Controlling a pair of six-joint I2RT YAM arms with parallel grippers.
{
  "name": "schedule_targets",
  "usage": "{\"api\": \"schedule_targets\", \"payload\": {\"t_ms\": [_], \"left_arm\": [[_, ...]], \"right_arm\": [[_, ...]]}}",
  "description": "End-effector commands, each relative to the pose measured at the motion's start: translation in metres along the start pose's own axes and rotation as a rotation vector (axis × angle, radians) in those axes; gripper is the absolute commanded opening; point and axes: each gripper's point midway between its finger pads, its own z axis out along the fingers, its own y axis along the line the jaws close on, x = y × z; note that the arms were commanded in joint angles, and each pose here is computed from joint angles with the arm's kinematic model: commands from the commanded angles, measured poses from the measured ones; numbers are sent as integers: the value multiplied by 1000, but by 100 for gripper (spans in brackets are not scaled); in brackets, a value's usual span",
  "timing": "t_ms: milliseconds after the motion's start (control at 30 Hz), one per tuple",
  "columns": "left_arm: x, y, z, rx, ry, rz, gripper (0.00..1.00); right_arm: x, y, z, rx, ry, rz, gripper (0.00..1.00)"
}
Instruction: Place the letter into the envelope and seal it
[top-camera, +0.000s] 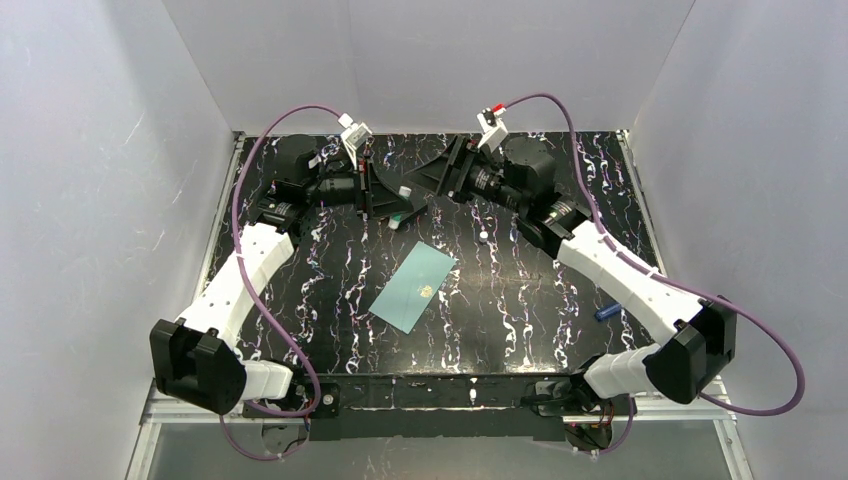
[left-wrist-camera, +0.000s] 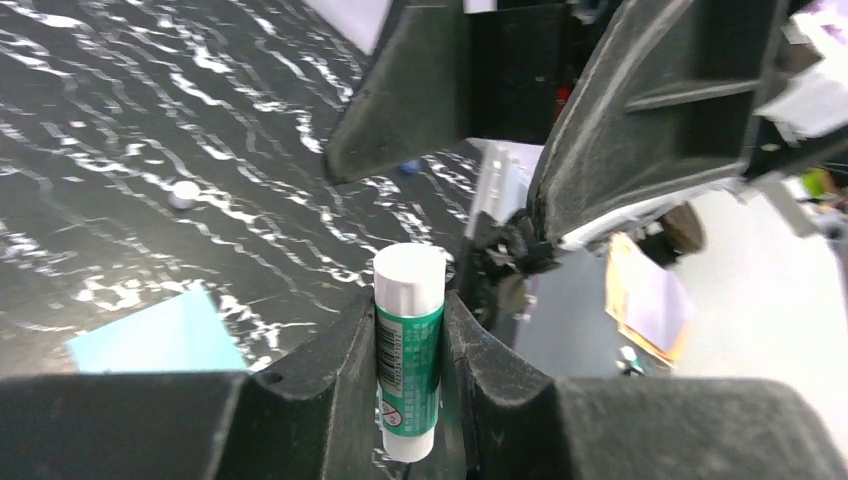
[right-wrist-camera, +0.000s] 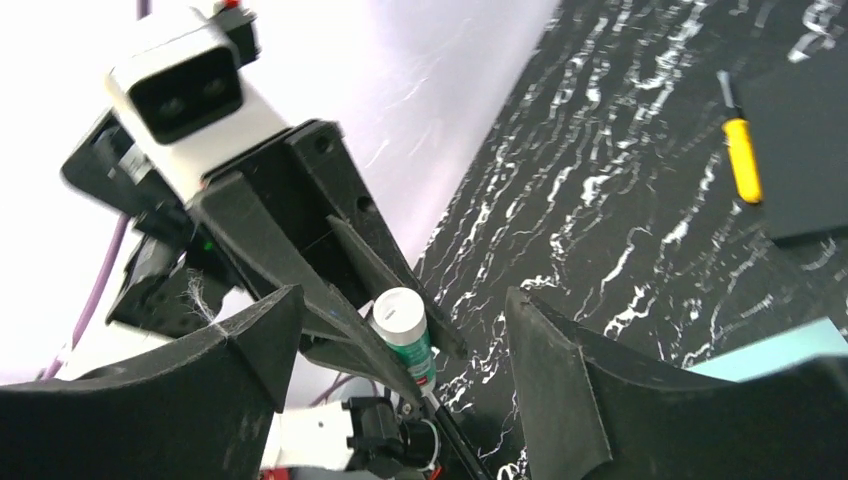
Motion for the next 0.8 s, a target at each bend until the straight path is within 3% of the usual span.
{"api": "schedule_targets", "payload": {"t_ms": [0,200,367,500,633,700,767], "left_arm": [[-2,31,-9,-168,-30,215,0],[-2,46,-12,-210,30,372,0],[-2,52,-13,-229,52,390,0],[-2,56,-14,-258,63,383,0],[-4,59,-17,-291,68,363,0],[-5,58,-17,-300,66,328,9],[-1,57,-18,-308,76,280,27]], "right_arm": [[0,-29,7,249,-20,74,82],[15,-38,25,340,24,124,77],[18,-35,35,326,41,147,51],[22,-34,39,322,73,154,41],[24,-31,41,311,92,157,19],[22,-29,41,299,87,141,9],[16,-26,40,284,65,119,4]]}}
